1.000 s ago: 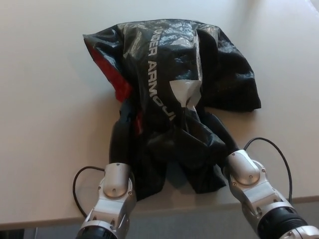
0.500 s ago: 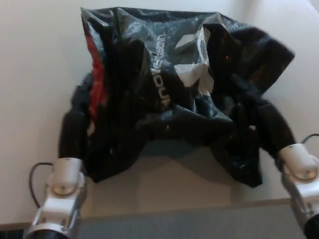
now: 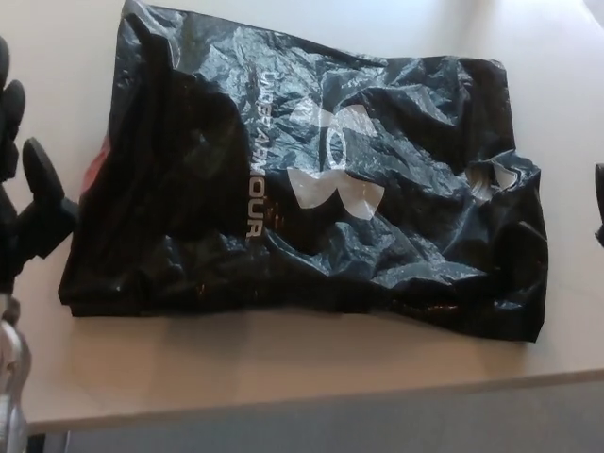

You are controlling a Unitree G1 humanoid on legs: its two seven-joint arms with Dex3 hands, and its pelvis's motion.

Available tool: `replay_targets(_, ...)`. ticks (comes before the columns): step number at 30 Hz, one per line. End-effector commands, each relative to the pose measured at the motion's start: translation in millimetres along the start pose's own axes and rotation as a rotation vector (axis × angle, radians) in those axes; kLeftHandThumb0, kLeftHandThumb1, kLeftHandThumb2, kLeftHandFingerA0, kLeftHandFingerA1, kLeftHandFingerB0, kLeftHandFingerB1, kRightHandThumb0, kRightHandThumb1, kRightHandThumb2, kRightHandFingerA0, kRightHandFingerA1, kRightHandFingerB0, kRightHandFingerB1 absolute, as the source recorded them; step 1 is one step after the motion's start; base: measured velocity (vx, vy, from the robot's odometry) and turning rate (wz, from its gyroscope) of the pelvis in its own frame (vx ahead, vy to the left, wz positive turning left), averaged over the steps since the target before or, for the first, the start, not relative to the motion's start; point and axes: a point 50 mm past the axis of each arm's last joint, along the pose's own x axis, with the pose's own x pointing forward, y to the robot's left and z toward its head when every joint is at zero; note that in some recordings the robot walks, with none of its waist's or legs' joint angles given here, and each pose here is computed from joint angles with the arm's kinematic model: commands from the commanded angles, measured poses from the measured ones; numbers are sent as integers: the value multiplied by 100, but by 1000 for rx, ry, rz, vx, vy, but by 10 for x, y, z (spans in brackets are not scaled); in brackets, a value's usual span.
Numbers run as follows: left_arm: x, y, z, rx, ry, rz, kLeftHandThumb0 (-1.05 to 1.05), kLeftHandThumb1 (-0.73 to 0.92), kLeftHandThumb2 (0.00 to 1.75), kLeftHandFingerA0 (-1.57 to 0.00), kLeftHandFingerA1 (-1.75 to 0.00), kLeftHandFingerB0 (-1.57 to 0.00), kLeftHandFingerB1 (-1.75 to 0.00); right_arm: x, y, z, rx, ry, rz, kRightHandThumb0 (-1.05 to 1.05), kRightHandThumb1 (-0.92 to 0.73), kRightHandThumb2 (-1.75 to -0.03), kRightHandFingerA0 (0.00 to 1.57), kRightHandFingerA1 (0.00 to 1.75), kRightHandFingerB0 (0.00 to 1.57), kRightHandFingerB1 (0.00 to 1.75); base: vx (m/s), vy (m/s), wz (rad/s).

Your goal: A plastic bag is kept in the middle of the desk and the robot uses both its hands to grab the bag from the left and right and brings its hands close together to compress the bag

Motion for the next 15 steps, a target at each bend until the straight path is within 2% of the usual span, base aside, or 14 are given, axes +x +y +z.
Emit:
replay_targets(1, -836, 183, 810, -93, -197, -70, -70, 77, 117, -3, -40, -2, -28, -990, -112, 672, -125, -203, -54, -61, -90, -66, 5, 29, 7, 28, 0, 0, 0)
replay_targets(5, -1133, 192, 750, -140, -91, -111, -70, 76, 116, -2, -36, -2, -29, -1328, -49, 641, -64, -125, -25, -62, -92, -67, 4, 31, 5, 28, 0, 0, 0)
replay_targets(6, -1331, 235, 626, -140, -32, -114, -70, 77, 116, -2, -35, -1, -28, -1539, -7, 527, -41, -37, -5, -62, -74, -108, 0, 33, 3, 29, 0, 0, 0)
replay_targets(7, -1450, 264, 560, -128, 4, -116, -70, 77, 116, -2, -35, -1, -28, -1662, 18, 455, -31, 23, 12, -62, -74, -108, 0, 33, 3, 29, 0, 0, 0)
replay_targets(8, -1550, 278, 527, -123, 40, -110, -75, 92, 76, -7, -26, -8, -21, -1753, 35, 405, -17, 61, 26, -70, -75, -107, 0, 27, 9, 25, 0, 0, 0)
replay_targets(9, -1573, 281, 522, -123, 48, -108, -75, 92, 76, -7, -26, -8, -21, -1774, 40, 396, -13, 69, 29, -70, -75, -107, 0, 27, 9, 25, 0, 0, 0)
replay_targets(10, -1677, 298, 472, -110, 81, -103, -75, 92, 75, -10, -27, -10, -22, -1862, 64, 344, 20, 102, 43, -59, -92, -75, 2, 18, 5, 19, 0, 0, 0)
replay_targets(11, -1809, 330, 408, -71, 115, -95, -73, 76, 111, -5, -42, -5, -36, -1966, 93, 280, 43, 134, 55, -67, -75, -105, 0, 26, 0, 23, 0, 0, 0)
replay_targets(12, -1924, 366, 352, -43, 145, -94, -79, 78, 109, -7, -42, -3, -36, -2048, 119, 214, 55, 163, 62, -68, -72, -102, 0, 26, 0, 24, 0, 0, 0)
replay_targets(13, -2045, 403, 284, -21, 182, -97, -70, 73, 109, -5, -42, -4, -37, -2122, 137, 135, 60, 191, 64, -60, -91, -73, 1, 18, 3, 20, 0, 0, 0)
replay_targets(14, -2106, 414, 241, -11, 201, -101, -70, 73, 109, -5, -42, -4, -37, -2151, 138, 91, 53, 200, 61, -60, -91, -73, 1, 18, 3, 20, 0, 0, 0)
replay_targets(15, -2162, 445, 175, -4, 222, -102, -68, 92, 72, -11, -25, -11, -24, -2174, 165, 30, 47, 213, 36, -61, -81, -82, 1, 18, 2, 20, 0, 0, 0)
